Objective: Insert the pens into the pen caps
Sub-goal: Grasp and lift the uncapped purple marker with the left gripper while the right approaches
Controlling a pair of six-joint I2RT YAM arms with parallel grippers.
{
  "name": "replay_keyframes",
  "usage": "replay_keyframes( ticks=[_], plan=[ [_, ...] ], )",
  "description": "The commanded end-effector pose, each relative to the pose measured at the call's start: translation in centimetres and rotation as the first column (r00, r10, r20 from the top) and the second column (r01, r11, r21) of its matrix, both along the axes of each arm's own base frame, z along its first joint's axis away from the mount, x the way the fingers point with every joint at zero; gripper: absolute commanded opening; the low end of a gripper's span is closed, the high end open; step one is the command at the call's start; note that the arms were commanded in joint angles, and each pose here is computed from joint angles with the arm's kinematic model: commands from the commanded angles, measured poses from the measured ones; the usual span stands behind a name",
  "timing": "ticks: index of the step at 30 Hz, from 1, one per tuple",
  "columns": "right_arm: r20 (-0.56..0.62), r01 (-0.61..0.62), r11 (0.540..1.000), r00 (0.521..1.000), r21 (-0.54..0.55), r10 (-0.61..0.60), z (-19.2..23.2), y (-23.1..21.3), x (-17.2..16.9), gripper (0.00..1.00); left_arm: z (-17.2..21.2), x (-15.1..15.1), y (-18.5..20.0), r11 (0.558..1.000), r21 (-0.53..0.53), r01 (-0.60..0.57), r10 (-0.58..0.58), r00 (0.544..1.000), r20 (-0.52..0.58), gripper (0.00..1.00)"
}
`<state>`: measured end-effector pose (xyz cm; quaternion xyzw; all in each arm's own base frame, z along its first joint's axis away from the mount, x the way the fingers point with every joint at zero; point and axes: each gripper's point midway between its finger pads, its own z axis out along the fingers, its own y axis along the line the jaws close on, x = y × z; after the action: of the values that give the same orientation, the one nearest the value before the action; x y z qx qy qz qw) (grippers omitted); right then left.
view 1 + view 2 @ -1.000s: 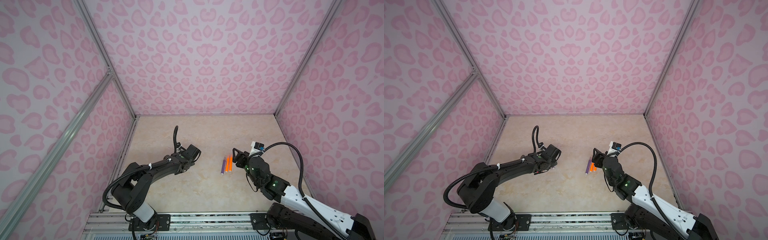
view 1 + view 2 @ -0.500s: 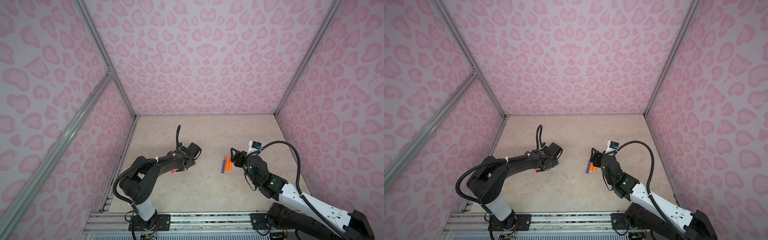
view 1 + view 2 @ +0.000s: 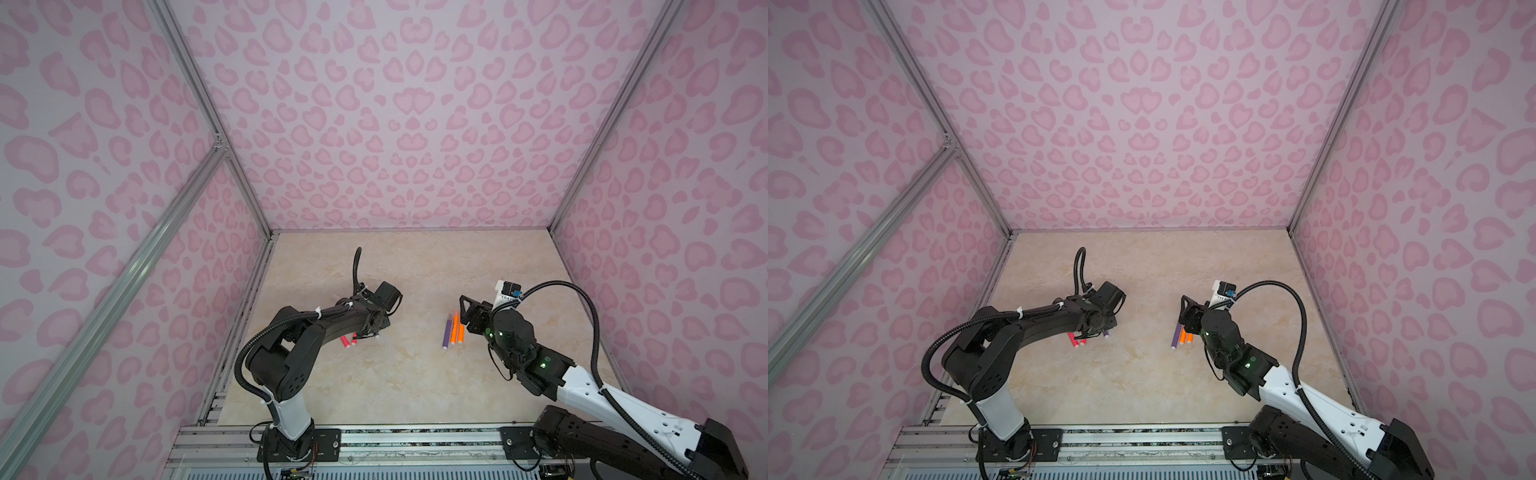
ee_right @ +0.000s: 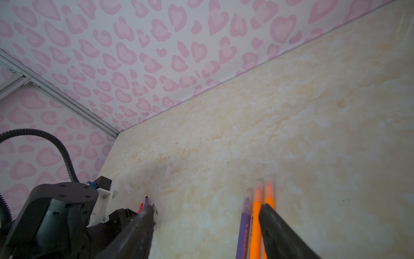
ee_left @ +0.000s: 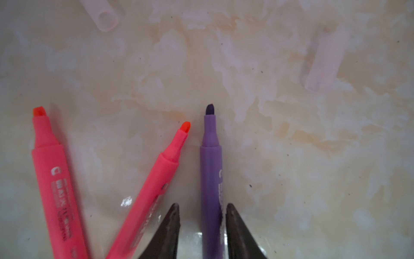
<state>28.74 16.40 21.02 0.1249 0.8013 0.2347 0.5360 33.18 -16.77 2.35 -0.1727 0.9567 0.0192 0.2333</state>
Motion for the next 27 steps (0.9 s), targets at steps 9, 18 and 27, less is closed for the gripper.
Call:
replay_keyframes(
  ticks=[9, 18, 27],
  plan=[
    [0.007, -0.021, 1.000, 1.000, -0.006, 0.021, 0.3, 0.3, -0.1, 0.75, -0.9, 0.2, -0.2, 1.000, -0.008, 0.009, -0.010, 0.999, -0.031, 0.29],
    [0.001, -0.031, 1.000, 1.000, -0.006, 0.031, 0.1, 0.5, -0.1, 0.75, -0.9, 0.5, 0.1, 1.000, 0.012, 0.005, -0.005, 0.999, -0.033, 0.28],
    [0.005, -0.032, 0.999, 0.999, -0.006, 0.032, 0.3, 0.5, -0.1, 0.75, -1.6, 0.6, 0.1, 1.000, 0.015, 0.008, -0.007, 0.999, -0.050, 0.28]
  ],
)
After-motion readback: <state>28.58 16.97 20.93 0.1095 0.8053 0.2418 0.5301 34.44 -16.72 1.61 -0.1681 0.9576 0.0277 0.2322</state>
